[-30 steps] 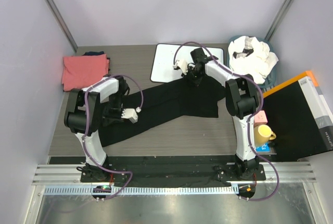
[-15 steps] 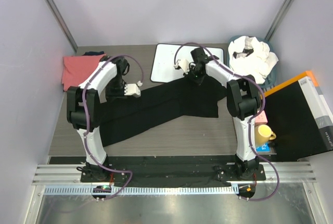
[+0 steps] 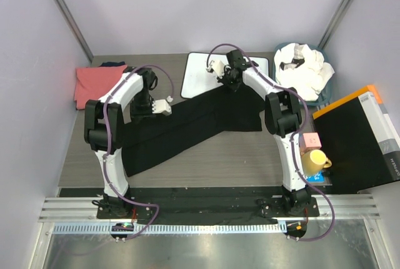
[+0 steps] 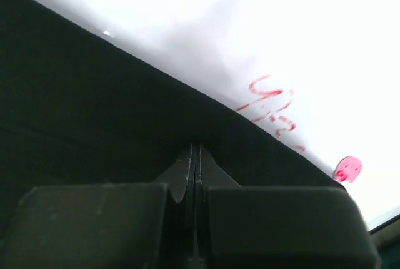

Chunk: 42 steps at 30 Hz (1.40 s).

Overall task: Fold and stack the t-shirts
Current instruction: Rotate the tshirt 90 degrees

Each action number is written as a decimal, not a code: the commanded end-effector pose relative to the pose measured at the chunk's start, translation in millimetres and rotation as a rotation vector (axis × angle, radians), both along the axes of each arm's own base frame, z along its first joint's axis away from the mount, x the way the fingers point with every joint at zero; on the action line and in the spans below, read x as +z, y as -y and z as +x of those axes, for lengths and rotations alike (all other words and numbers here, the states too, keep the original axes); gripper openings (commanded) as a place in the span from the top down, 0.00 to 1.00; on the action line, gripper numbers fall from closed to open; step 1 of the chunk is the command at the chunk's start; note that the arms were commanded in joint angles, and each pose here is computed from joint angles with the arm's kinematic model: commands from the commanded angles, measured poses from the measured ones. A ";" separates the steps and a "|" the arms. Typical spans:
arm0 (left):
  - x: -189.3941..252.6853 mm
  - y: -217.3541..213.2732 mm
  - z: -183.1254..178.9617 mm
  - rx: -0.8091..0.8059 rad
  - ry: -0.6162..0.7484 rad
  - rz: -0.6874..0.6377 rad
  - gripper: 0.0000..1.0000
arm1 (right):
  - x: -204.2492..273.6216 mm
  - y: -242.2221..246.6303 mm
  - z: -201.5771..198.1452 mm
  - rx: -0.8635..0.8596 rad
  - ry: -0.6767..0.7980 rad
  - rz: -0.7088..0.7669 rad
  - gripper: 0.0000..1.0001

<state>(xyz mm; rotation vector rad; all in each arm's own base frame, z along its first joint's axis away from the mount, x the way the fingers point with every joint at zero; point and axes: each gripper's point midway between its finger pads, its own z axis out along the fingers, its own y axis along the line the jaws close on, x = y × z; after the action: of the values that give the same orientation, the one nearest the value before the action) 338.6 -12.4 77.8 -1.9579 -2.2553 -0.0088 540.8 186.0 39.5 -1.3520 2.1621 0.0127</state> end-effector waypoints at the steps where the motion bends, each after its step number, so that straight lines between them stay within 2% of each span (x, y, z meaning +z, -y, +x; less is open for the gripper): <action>1: 31.9 -8.8 -64.3 0.020 -0.289 0.043 0.75 | -15.8 -4.2 29.9 0.022 0.080 -0.023 0.99; 6: 31.8 -2.8 -52.0 0.019 -0.262 0.040 0.75 | -17.0 -26.2 71.9 0.067 0.224 0.008 0.99; 9: 32.4 0.7 -47.3 0.016 -0.251 0.039 0.75 | -8.5 -43.7 113.6 0.078 0.412 0.029 0.99; 11: 32.9 3.9 -44.9 0.019 -0.242 0.029 0.75 | 5.1 -55.7 143.1 0.065 0.586 0.055 0.99; 13: 33.4 6.4 -42.6 0.028 -0.229 0.017 0.77 | 37.8 -66.7 163.4 0.037 0.729 0.093 0.99; 14: 32.6 7.7 -41.5 0.047 -0.218 0.014 0.77 | 51.8 -61.7 173.3 -0.038 0.800 0.111 0.99; 17: 34.1 14.2 -32.5 0.081 -0.142 -0.030 0.78 | 119.3 -58.5 177.8 -0.184 0.948 0.261 0.98; 18: 37.3 14.4 -21.7 0.117 -0.065 -0.047 0.77 | 153.2 -54.1 166.2 -0.207 0.978 0.298 0.96; 20: 39.4 22.4 -17.4 0.153 -0.028 -0.123 0.78 | 198.9 -55.3 150.1 -0.240 1.051 0.385 0.95; 21: 39.9 25.3 -5.1 0.203 0.036 -0.164 0.78 | 250.8 -45.9 135.7 -0.298 1.100 0.447 0.94; 23: 48.5 26.0 3.4 0.238 0.102 -0.214 0.78 | 257.3 -44.1 118.9 -0.323 1.034 0.483 0.92; 25: 54.0 22.9 23.4 0.303 0.209 -0.249 0.79 | 275.2 -53.8 95.9 -0.277 0.943 0.566 0.92; 26: 61.8 21.8 29.0 0.314 0.254 -0.266 0.80 | 246.3 -63.5 84.7 -0.229 0.789 0.537 0.93; 28: 73.2 15.6 52.5 0.388 0.380 -0.301 0.80 | 221.8 -97.2 52.0 -0.062 0.560 0.577 0.95; 29: 84.7 13.0 61.9 0.413 0.448 -0.323 0.80 | 182.3 -103.7 25.8 -0.018 0.377 0.531 0.95; 31: 101.0 9.5 83.5 0.460 0.550 -0.381 0.80 | 141.2 -126.2 -16.7 0.102 0.194 0.499 0.97; 34: 120.2 16.6 98.9 0.516 0.621 -0.480 0.79 | 89.9 -153.0 -87.4 0.237 -0.038 0.425 0.99; 38: 147.9 35.0 113.5 0.561 0.686 -0.621 0.79 | 62.3 -192.3 -143.2 0.397 -0.119 0.377 0.99; 42: 175.8 38.3 127.5 0.649 0.742 -0.674 0.79 | 56.3 -227.0 -168.9 0.479 -0.136 0.370 0.99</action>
<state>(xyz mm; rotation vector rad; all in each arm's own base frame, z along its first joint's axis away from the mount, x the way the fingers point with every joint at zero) 437.8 -31.5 191.1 -1.5308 -3.4257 0.0451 420.3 386.3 106.3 -1.4829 1.7937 0.5540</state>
